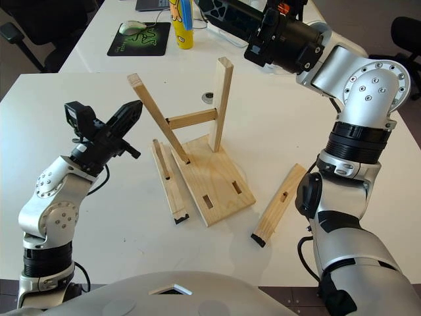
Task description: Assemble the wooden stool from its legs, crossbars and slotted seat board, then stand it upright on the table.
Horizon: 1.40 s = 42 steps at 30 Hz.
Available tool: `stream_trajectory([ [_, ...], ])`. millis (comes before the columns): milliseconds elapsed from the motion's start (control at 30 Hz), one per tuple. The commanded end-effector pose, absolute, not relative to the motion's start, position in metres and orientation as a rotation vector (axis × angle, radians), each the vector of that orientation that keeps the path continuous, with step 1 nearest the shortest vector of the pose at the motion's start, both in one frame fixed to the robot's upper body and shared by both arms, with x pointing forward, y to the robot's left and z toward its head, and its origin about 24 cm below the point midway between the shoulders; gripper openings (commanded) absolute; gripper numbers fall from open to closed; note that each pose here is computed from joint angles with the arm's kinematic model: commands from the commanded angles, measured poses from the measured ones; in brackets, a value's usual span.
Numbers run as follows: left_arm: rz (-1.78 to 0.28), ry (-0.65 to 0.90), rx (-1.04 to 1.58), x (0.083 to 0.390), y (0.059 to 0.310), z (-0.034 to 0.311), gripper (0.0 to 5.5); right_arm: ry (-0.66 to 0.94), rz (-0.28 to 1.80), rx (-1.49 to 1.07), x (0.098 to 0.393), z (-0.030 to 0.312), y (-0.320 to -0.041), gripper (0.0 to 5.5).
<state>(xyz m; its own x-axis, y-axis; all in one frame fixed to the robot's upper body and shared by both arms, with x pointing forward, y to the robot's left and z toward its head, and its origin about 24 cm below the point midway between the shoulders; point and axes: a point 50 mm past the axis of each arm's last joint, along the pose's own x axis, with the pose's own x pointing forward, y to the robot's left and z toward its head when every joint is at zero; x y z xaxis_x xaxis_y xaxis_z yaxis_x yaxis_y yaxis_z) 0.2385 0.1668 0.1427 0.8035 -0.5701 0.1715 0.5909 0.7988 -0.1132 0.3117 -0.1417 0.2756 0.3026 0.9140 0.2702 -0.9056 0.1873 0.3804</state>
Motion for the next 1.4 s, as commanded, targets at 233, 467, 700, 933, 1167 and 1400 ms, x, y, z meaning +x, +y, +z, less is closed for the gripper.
stream_trajectory([
  [233, -0.688, -0.078, -0.077, 0.229, 0.158, 0.147, 0.01, 0.001, 1.282, 0.532, 0.308, 0.275, -0.141, 2.38],
  [467, -0.718, -0.249, -0.01, 0.23, 0.158, 0.2, 0.01, -0.003, 1.282, 0.541, 0.306, 0.275, -0.141, 2.38],
  [700, -0.742, -0.237, -0.028, 0.23, 0.158, 0.203, 0.01, -0.005, 1.276, 0.546, 0.305, 0.274, -0.142, 2.38],
  [933, -0.731, 0.219, -0.06, 0.212, 0.174, 0.085, 0.01, -0.006, 1.277, 0.551, 0.304, 0.275, -0.141, 2.38],
  [1167, -0.721, 0.157, 0.016, 0.215, 0.178, 0.098, 0.01, -0.008, 1.287, 0.549, 0.305, 0.277, -0.14, 2.38],
  [1400, -0.724, -0.009, 0.041, 0.227, 0.171, 0.145, 0.01, -0.004, 1.26, 0.531, 0.307, 0.275, -0.141, 2.38],
])
